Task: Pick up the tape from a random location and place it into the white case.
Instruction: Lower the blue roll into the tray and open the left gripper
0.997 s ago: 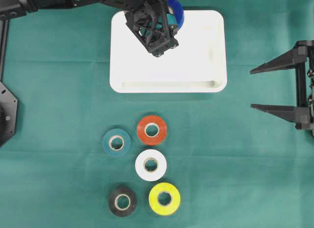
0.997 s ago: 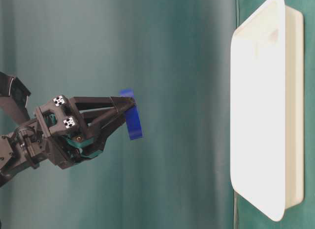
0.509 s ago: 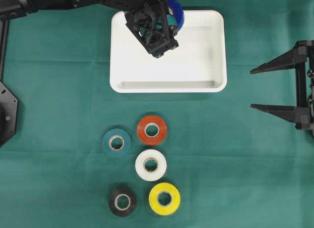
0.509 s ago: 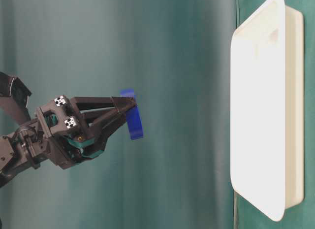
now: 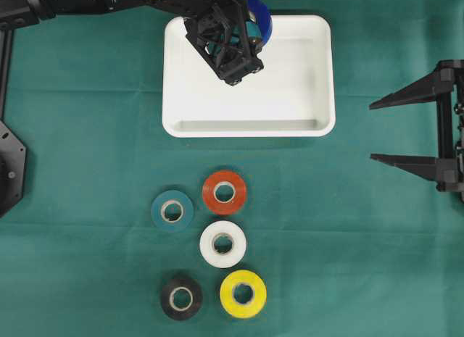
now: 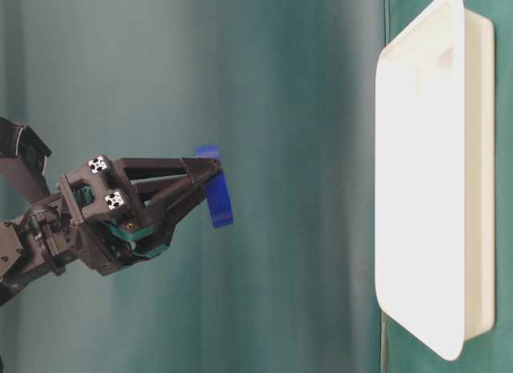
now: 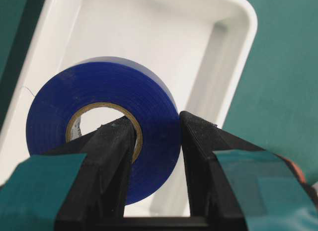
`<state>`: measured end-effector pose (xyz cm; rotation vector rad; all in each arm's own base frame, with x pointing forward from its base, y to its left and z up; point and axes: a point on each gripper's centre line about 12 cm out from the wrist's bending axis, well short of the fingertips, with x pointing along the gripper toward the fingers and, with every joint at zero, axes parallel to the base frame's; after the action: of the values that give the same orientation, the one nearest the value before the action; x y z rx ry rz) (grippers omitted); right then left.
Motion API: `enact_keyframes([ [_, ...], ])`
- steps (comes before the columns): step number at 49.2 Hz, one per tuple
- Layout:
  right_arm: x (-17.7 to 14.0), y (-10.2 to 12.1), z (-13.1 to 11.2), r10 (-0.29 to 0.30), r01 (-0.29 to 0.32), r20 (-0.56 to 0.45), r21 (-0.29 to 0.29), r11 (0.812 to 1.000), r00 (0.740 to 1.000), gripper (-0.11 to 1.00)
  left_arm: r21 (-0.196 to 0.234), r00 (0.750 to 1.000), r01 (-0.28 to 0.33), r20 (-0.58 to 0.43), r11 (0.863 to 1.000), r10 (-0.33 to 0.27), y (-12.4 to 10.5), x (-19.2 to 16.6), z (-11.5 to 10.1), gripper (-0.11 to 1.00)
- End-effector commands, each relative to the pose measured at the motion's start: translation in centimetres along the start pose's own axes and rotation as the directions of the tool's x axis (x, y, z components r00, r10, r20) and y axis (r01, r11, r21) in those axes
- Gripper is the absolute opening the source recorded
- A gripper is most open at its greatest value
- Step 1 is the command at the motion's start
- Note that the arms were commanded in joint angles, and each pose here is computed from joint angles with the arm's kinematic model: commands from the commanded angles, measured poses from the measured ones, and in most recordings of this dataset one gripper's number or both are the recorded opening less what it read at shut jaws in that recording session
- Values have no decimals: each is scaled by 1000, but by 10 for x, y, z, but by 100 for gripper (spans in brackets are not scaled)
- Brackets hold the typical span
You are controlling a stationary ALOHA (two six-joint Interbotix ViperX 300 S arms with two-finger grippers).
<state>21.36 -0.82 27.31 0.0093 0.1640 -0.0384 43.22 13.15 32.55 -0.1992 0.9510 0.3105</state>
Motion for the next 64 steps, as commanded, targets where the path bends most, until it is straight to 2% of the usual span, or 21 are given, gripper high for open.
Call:
enact_keyframes([
  [1,1,0,11,-1,1,28,-1,1000,1000,93,1,998,1,55,1000,-1,0,-21,7,24],
  [15,1,0,11,-1,1,28,-1,1000,1000,93,-1,999,0,43,1000,0,1,-1,-1,24],
  [41,2,0,10,-1,1,23,-1,1000,1000,93,-16,1000,-11,-4,1000,11,12,104,-46,24],
  [64,3,0,8,-1,1,15,-1,1000,1000,93,-35,998,-27,-63,999,25,24,151,-65,24],
])
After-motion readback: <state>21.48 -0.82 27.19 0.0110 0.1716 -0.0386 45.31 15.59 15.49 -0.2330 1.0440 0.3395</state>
